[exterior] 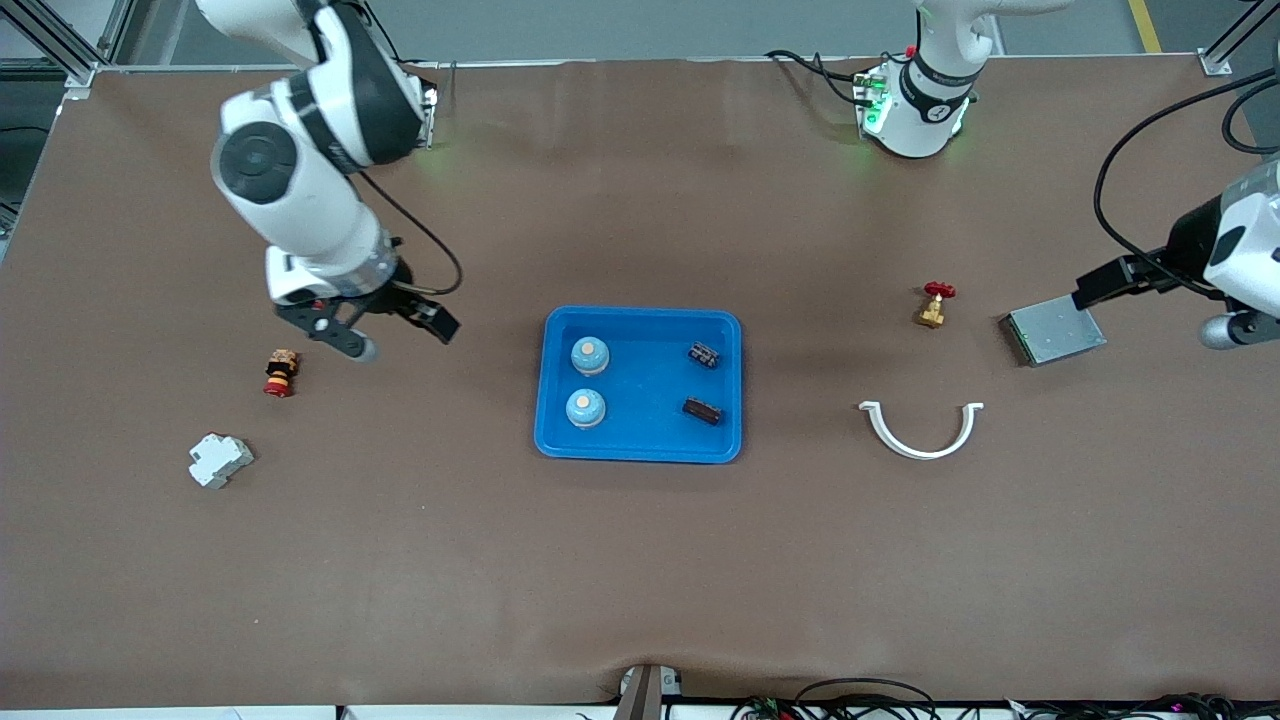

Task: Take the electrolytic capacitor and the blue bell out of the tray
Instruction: 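Move both grippers from rest toward the blue tray, then grasp a blue bell with the right gripper while the left gripper approaches, then lift the bell with the right gripper while the left gripper grasps a capacitor, then place the bell with the right gripper while the left gripper carries the capacitor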

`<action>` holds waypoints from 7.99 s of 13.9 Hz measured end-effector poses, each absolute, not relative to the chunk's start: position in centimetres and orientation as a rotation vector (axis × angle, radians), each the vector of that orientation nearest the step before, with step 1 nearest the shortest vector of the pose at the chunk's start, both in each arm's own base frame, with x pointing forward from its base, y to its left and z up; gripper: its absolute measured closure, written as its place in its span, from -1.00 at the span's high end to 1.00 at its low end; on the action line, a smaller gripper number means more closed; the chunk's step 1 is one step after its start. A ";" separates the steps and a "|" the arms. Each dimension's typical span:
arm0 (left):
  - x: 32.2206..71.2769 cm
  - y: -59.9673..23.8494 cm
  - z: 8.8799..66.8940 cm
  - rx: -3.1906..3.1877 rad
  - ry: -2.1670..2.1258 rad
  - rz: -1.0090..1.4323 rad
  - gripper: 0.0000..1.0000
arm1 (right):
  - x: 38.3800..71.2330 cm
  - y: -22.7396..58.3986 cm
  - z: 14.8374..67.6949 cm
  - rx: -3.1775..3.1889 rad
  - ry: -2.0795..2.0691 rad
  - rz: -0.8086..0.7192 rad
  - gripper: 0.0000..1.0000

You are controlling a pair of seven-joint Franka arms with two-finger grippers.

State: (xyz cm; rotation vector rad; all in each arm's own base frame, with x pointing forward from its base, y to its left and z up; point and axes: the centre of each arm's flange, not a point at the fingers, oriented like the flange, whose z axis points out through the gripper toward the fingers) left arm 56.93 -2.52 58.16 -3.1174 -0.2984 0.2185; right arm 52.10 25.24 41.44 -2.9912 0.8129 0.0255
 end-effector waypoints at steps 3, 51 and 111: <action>56.3 -5.5 57.9 -3.100 -0.369 0.277 1.00 | 51.6 29.6 37.0 -2.972 0.870 0.017 1.00; 58.1 -38.7 29.5 -2.709 -1.750 0.184 1.00 | 48.2 44.5 17.9 -2.923 0.994 -0.014 0.56; 60.8 -39.2 28.5 -2.724 -1.592 0.033 -0.35 | 57.8 3.1 18.1 -3.259 0.195 0.072 0.30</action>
